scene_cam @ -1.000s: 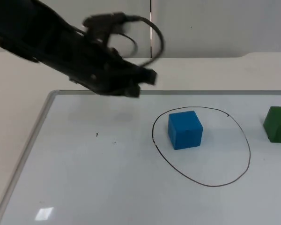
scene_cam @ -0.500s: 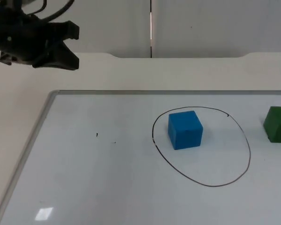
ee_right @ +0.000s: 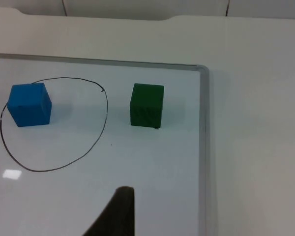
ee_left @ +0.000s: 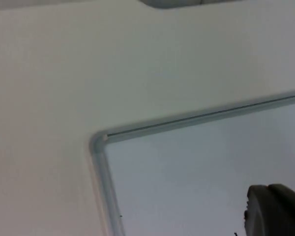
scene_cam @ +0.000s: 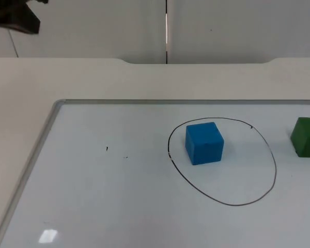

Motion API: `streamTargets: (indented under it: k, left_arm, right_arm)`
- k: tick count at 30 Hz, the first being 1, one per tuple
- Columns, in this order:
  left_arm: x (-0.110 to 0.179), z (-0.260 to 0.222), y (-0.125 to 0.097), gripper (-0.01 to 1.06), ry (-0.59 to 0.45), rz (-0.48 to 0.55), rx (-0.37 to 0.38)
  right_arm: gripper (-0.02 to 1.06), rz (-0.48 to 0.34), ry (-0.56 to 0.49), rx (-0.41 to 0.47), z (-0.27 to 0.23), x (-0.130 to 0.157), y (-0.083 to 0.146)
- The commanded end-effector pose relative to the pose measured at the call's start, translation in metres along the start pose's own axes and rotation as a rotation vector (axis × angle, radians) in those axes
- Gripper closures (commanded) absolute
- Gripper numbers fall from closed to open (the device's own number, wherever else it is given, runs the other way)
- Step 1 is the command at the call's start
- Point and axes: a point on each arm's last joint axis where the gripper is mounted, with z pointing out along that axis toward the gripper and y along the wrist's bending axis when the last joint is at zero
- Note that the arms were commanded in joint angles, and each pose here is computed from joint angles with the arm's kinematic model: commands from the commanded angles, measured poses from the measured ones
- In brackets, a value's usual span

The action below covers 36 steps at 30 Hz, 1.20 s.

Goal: Push the two cubes into the marked area.

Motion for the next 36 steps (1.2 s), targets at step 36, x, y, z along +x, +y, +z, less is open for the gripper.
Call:
streamTargets:
  k: [36]
  left_arm:
    - [0.092, -0.184, -0.045, 1.05, -0.31, 0.062, -0.128]
  right_arm:
    - [-0.01, 0.0, -0.007, 0.006, 0.0, 0.0, 0.0]
